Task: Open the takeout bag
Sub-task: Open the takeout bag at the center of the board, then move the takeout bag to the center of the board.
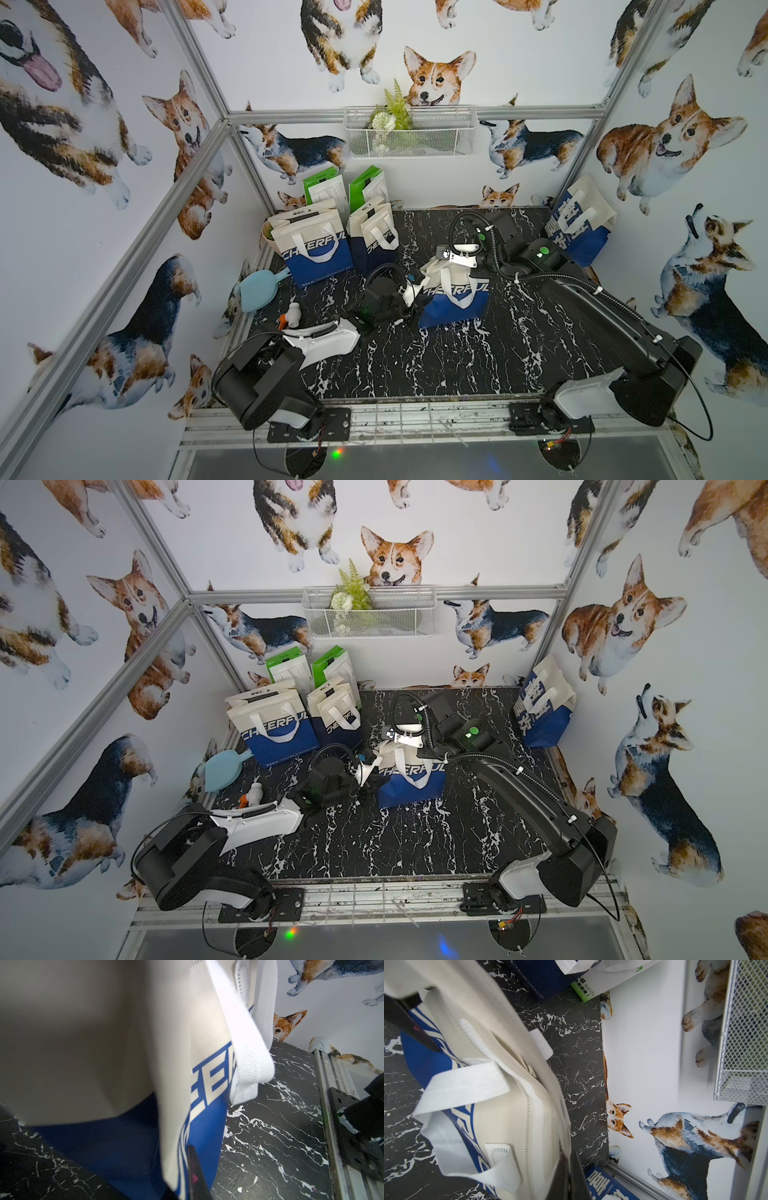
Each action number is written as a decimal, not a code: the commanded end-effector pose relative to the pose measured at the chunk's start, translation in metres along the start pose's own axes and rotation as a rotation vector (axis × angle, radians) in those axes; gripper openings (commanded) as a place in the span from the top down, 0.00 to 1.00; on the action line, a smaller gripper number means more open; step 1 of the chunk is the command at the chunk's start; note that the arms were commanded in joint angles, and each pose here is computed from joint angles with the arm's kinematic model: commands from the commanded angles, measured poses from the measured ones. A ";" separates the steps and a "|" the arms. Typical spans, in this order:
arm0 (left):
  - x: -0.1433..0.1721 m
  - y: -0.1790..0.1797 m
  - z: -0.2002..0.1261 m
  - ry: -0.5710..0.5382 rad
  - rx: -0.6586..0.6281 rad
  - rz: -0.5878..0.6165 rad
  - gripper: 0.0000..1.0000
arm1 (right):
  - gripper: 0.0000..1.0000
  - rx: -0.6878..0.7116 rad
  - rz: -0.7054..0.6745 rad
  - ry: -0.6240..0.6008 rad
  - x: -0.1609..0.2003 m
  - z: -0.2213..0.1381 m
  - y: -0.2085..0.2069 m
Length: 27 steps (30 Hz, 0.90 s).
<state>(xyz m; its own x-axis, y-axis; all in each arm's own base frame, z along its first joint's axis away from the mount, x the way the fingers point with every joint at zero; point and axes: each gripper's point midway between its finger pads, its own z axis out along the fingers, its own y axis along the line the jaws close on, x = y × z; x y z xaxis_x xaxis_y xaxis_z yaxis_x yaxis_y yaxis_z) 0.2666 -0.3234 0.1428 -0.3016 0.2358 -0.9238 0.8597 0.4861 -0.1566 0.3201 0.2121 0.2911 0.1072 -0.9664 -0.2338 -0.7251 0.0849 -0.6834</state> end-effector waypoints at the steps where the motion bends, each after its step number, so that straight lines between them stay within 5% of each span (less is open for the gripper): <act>1: 0.026 0.001 -0.002 0.101 -0.009 -0.023 1.00 | 1.00 0.016 -0.058 0.005 0.002 -0.010 -0.017; 11: 0.028 0.002 0.000 0.109 -0.007 -0.026 1.00 | 1.00 -0.016 -0.047 -0.045 -0.008 -0.011 -0.031; 16: 0.029 0.002 0.000 0.113 -0.007 -0.028 1.00 | 0.54 0.051 0.098 -0.090 -0.016 -0.011 -0.034; 27: 0.016 0.019 -0.025 0.058 -0.152 -0.071 1.00 | 0.39 0.258 0.563 -0.534 -0.018 -0.103 -0.030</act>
<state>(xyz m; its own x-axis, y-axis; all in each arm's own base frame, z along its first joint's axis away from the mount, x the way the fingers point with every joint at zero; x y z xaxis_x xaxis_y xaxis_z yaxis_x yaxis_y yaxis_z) 0.2632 -0.3075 0.1452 -0.3305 0.2273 -0.9160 0.8250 0.5410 -0.1634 0.2778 0.1968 0.3454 0.0690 -0.7312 -0.6787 -0.6413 0.4886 -0.5916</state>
